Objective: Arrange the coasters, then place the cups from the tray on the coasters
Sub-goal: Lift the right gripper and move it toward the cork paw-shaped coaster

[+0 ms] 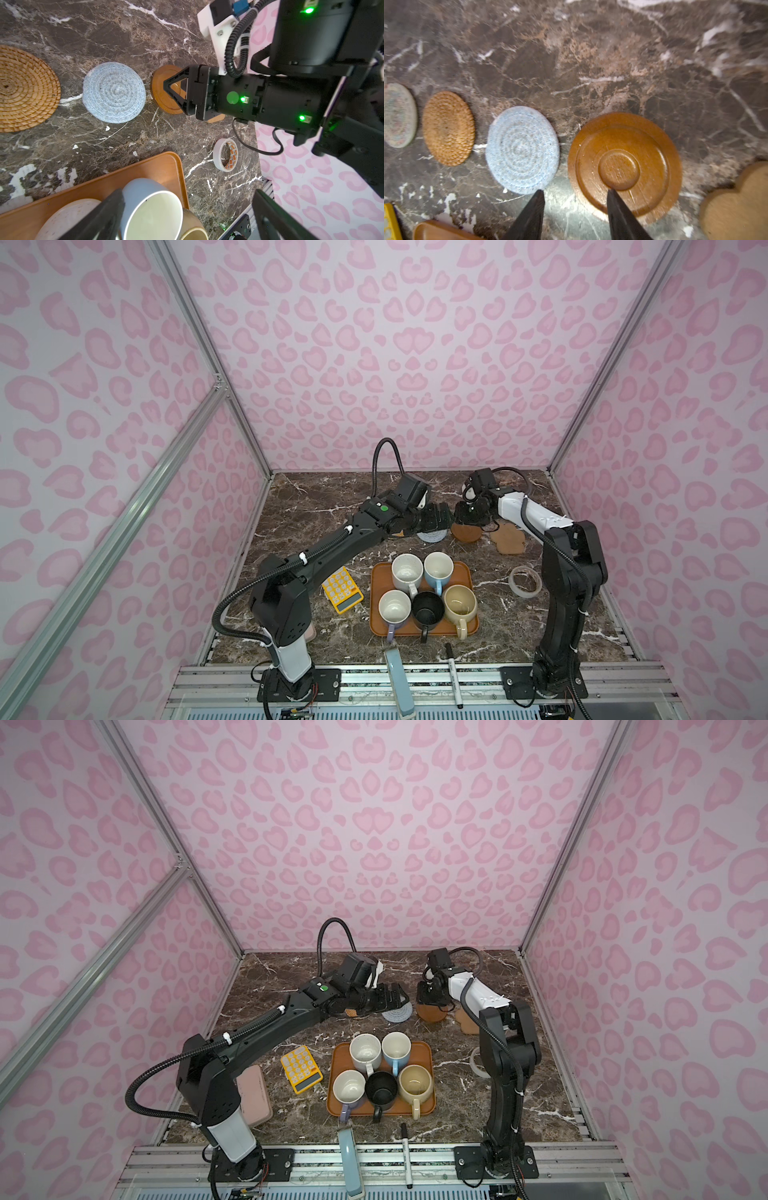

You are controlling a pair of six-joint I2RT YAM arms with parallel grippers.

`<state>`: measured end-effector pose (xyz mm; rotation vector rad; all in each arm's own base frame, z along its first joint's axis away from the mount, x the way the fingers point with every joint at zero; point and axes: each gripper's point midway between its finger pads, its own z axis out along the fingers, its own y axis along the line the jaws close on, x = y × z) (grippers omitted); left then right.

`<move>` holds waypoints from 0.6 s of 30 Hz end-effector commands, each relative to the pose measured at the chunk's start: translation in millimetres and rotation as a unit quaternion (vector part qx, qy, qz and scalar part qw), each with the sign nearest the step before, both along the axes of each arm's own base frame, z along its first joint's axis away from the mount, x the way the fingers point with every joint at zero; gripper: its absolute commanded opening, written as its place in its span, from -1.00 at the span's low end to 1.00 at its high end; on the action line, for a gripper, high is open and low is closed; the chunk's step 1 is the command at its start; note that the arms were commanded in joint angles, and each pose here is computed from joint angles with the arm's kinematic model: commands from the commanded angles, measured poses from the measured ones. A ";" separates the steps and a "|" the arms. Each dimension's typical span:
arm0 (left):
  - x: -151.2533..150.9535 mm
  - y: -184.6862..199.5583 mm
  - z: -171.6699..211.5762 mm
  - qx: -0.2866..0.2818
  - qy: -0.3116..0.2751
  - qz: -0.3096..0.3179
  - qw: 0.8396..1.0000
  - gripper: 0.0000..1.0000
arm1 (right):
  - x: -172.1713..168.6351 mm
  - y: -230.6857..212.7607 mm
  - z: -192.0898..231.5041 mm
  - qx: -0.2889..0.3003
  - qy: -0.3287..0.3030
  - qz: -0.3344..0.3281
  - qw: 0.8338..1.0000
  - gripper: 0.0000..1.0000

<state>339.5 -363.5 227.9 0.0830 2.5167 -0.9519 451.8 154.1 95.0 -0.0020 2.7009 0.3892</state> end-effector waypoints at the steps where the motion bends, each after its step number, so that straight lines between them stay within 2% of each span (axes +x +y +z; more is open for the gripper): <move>1: -0.7 2.4 22.4 -0.020 -0.027 -0.002 0.999 0.95 | -13.0 -2.7 17.3 -0.006 -0.003 0.004 1.000 0.22; 3: -3.2 7.2 29.2 -0.021 -0.035 0.002 0.999 0.95 | -17.8 -5.0 38.9 -0.005 -0.022 0.002 1.000 0.51; 5: -5.4 11.2 34.8 -0.023 -0.039 0.006 0.999 0.95 | -31.1 -12.1 44.3 -0.013 -0.022 -0.002 1.000 0.70; 9: -12.2 13.7 41.0 -0.035 -0.035 0.008 0.999 0.95 | -51.4 -28.2 64.8 -0.031 -0.034 -0.015 0.999 0.93; 13: -20.6 10.2 40.6 -0.044 -0.029 0.004 0.999 0.95 | -72.9 -46.9 75.7 -0.045 -0.043 -0.029 0.998 0.97; 18: -29.2 -3.7 37.3 -0.054 -0.021 -0.012 0.998 0.95 | -95.0 -77.2 65.2 -0.056 -0.031 -0.042 0.997 0.97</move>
